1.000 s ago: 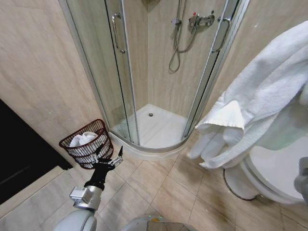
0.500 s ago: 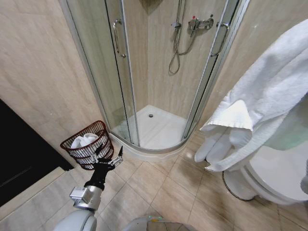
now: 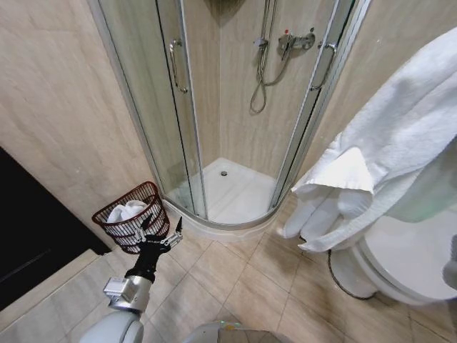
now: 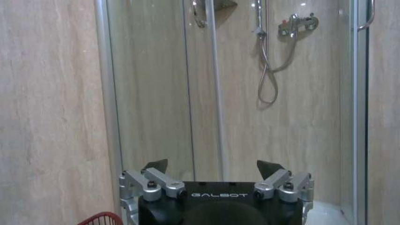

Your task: Discard the used towel into the hamper.

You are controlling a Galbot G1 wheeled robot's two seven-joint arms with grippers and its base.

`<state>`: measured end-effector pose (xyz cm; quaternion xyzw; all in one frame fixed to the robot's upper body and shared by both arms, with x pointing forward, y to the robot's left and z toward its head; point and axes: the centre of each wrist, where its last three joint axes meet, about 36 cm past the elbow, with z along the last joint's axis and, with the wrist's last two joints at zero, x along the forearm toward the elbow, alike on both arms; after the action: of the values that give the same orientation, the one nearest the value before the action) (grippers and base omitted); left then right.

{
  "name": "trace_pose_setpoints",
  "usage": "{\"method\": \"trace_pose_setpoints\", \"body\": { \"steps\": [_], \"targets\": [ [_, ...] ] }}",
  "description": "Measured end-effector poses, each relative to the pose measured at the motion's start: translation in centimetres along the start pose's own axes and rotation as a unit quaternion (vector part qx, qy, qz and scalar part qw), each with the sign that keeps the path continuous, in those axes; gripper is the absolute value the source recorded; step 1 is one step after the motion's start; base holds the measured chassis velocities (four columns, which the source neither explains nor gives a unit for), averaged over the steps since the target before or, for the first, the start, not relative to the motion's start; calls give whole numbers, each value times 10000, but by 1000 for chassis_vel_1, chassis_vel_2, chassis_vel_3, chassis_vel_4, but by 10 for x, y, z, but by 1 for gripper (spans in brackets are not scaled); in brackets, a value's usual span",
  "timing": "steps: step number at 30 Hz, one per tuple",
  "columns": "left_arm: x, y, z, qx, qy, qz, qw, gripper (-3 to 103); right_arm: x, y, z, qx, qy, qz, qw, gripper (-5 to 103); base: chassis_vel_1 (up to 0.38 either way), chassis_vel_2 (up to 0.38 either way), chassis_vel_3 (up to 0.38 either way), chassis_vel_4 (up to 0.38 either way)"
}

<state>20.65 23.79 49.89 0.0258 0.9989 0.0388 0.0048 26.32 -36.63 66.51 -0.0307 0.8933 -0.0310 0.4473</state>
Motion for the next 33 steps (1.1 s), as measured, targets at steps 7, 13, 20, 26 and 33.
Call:
{"method": "trace_pose_setpoints", "body": {
  "steps": [7,13,20,26,33],
  "targets": [
    [0,0,0,0,0,0,10000,93,-4,-3,-5,71,-46,-7,10000,20,0,0,0,0],
    [0,0,0,0,0,0,10000,93,-2,-5,-7,111,-22,44,9999,20,0,0,0,0],
    [0,0,0,0,0,0,10000,93,-1,-7,-9,125,-15,82,9999,20,0,0,0,0],
    [0,0,0,0,0,0,10000,93,4,-10,-11,160,24,227,9996,20,0,0,0,0],
    [0,0,0,0,0,0,10000,93,7,-14,-15,202,-5,253,9995,20,0,0,0,0]
  ]
}}
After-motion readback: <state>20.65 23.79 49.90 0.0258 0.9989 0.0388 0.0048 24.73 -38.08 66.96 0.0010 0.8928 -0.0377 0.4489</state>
